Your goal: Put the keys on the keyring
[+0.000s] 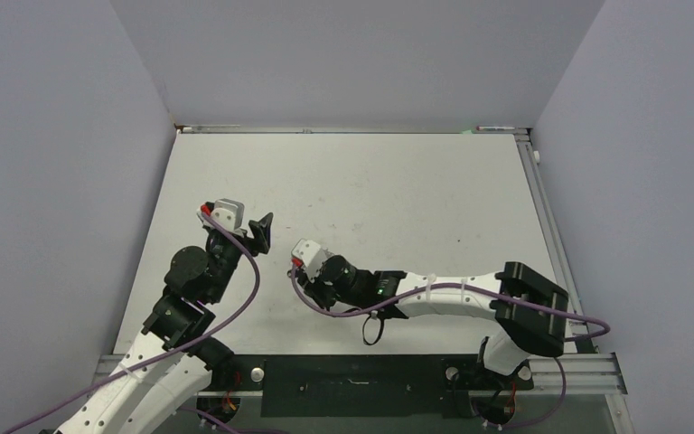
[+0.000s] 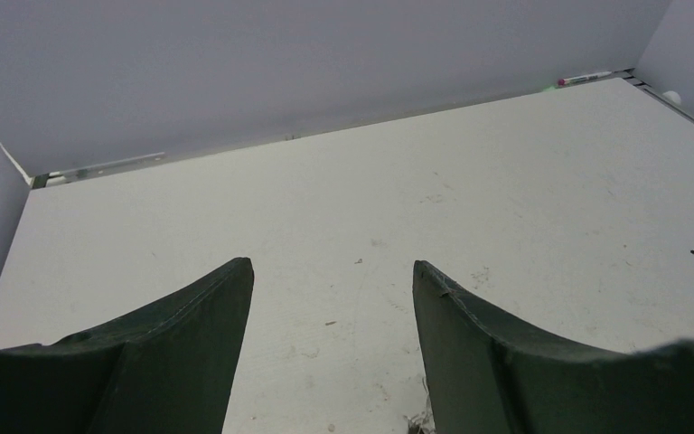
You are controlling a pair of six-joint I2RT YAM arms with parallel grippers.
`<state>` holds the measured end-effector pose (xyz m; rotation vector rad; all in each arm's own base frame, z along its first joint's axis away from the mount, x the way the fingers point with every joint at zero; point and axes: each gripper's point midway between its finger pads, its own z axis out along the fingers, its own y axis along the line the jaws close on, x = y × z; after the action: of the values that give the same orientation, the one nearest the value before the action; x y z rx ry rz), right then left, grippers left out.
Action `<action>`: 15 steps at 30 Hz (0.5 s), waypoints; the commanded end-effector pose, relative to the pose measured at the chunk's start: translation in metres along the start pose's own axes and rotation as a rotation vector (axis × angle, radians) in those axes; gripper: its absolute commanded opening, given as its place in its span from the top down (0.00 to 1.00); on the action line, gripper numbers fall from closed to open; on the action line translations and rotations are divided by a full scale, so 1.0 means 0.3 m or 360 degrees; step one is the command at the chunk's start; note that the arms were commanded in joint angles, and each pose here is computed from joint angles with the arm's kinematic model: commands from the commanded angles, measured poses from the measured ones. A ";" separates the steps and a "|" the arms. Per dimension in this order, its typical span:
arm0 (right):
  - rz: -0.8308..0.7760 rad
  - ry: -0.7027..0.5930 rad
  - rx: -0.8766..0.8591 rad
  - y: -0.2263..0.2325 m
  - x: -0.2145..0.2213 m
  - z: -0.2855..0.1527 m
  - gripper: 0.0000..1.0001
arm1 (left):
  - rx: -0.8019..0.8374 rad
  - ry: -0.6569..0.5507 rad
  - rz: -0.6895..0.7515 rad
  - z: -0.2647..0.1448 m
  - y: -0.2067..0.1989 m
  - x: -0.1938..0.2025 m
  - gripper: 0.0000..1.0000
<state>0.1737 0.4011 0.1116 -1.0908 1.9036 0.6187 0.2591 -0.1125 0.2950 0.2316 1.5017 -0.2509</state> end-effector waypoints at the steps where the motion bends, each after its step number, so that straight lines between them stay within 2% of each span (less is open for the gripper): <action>1: 0.0002 -0.0307 -0.0078 -0.014 -0.181 -0.117 0.95 | 0.0196 -0.0154 -0.0001 -0.007 -0.067 -0.076 0.38; 7: 0.0002 -0.0453 -0.0063 -0.071 -0.265 -0.234 0.95 | 0.0398 -0.0248 0.0006 -0.034 -0.137 -0.102 0.38; 11: -0.0049 -0.0506 -0.0067 -0.086 -0.305 -0.305 0.95 | 0.0664 -0.0302 0.0049 -0.064 -0.229 -0.104 0.36; 15: -0.0094 -0.0572 -0.0063 -0.098 -0.340 -0.380 0.95 | 0.0814 -0.0304 0.0068 -0.082 -0.280 -0.094 0.34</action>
<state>0.1823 0.3585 0.2188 -0.9840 1.6725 0.7446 0.2264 -0.1649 0.3058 0.5098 1.3396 -0.5109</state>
